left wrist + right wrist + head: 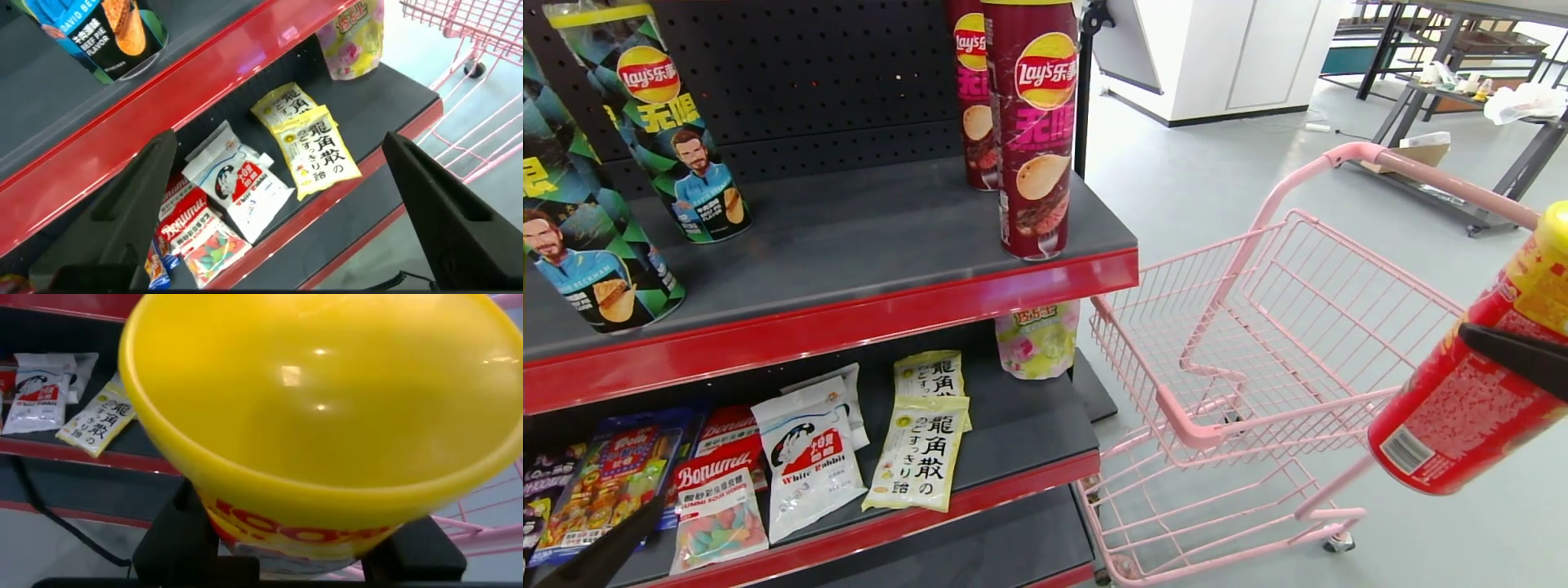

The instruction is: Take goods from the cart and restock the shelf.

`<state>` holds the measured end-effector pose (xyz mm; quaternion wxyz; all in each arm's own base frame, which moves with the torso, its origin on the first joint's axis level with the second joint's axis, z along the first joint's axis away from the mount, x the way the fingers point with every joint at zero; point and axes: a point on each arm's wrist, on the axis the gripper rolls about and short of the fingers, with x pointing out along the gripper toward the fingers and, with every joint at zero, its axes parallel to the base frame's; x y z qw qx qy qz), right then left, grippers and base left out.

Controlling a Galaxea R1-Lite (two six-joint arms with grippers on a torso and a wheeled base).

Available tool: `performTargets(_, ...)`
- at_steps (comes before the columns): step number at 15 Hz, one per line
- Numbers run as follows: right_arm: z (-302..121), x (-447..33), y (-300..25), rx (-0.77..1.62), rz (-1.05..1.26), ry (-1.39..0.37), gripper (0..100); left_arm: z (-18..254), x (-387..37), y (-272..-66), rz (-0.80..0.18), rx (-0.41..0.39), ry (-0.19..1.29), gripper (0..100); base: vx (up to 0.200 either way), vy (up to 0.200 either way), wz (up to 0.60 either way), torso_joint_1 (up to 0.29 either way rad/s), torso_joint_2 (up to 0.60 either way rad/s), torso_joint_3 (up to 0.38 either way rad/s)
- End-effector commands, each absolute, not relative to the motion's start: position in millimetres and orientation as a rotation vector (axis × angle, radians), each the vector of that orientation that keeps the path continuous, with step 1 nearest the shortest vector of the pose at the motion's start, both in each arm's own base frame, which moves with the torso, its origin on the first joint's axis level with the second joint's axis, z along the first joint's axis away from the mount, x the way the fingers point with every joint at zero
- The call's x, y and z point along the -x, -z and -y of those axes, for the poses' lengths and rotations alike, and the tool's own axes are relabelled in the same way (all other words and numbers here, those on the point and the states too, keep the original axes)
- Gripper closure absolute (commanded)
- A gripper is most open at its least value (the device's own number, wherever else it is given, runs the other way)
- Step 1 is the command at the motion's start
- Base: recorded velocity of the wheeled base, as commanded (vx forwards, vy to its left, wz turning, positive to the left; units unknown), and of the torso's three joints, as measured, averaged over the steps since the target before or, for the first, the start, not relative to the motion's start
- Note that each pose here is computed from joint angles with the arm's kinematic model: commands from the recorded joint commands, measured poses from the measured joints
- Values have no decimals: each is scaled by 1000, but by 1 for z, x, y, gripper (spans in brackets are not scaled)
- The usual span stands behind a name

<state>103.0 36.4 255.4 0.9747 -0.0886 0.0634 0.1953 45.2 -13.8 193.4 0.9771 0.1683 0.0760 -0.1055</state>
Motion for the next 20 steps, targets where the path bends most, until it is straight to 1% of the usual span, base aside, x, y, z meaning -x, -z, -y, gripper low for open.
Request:
performTargets(1,-39,-106,-253,180,-145,-416,100,14,-45,-194,-150,-339,208,0,0,0,0,0,0,0)
performTargets(2,-40,-106,-249,179,-157,-447,100,13,-45,-193,-154,-341,188,0,0,0,0,0,0,0)
performTargets(9,-41,-110,-246,203,-174,-451,100,13,-45,-194,-154,-345,175,0,-200,-200,0,0,0,2)
performTargets(13,-40,-110,-245,203,-174,-443,100,13,-44,-194,-146,-366,176,0,0,0,0,0,0,0)
performTargets(18,-39,-108,-238,206,-191,-440,100,11,-42,-194,-137,-367,173,0,0,0,0,0,0,0)
performTargets(20,-38,-107,-238,206,-190,-440,100,11,-42,-194,-139,-367,173,0,-200,0,0,5,0,0)
